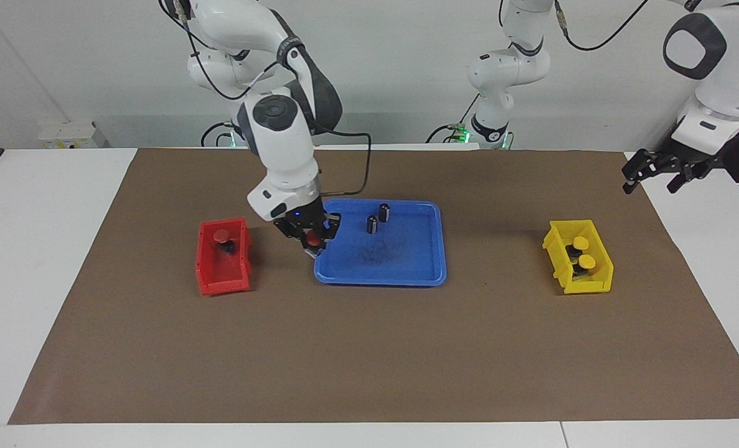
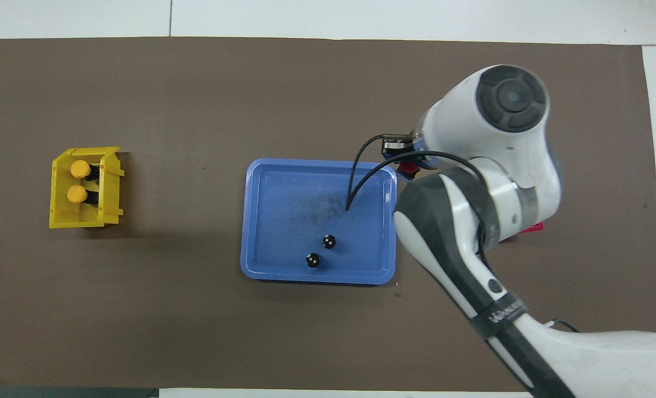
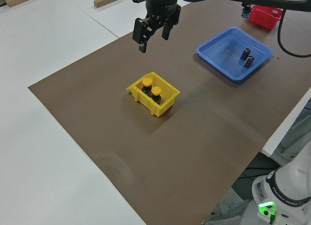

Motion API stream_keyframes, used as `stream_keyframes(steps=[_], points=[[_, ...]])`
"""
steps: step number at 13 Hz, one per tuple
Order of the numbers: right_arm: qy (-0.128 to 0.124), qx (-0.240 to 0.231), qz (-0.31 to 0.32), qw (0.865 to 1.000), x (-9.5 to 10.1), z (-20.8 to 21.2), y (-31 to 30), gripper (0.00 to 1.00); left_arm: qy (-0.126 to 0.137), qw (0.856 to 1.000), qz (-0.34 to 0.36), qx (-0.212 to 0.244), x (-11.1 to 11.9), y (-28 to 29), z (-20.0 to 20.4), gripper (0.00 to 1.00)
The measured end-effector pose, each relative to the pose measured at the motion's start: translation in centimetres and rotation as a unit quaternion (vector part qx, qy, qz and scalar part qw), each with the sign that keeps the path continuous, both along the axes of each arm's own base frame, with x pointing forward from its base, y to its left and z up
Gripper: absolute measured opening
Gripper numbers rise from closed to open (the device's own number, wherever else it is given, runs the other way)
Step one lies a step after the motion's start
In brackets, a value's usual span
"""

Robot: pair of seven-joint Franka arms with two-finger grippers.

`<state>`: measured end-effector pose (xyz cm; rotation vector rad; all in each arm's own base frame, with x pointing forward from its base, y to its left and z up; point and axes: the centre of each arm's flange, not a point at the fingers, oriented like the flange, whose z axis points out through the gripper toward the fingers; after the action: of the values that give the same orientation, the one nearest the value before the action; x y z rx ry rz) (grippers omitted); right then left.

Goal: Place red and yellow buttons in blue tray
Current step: 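Place the red button in the tray while the left gripper reaches the crate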

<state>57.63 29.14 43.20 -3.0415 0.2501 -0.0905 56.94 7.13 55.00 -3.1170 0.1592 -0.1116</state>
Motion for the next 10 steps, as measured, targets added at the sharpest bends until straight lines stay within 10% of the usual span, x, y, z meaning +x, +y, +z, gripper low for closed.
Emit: stream_keyframes(steps=[10], points=[[-0.002, -0.008, -0.019, 1.0, -3.6, -8.5, 9.5, 0.41, 0.004, 1.0, -0.009, -0.004, 4.1, -2.3, -14.2, 0.66]])
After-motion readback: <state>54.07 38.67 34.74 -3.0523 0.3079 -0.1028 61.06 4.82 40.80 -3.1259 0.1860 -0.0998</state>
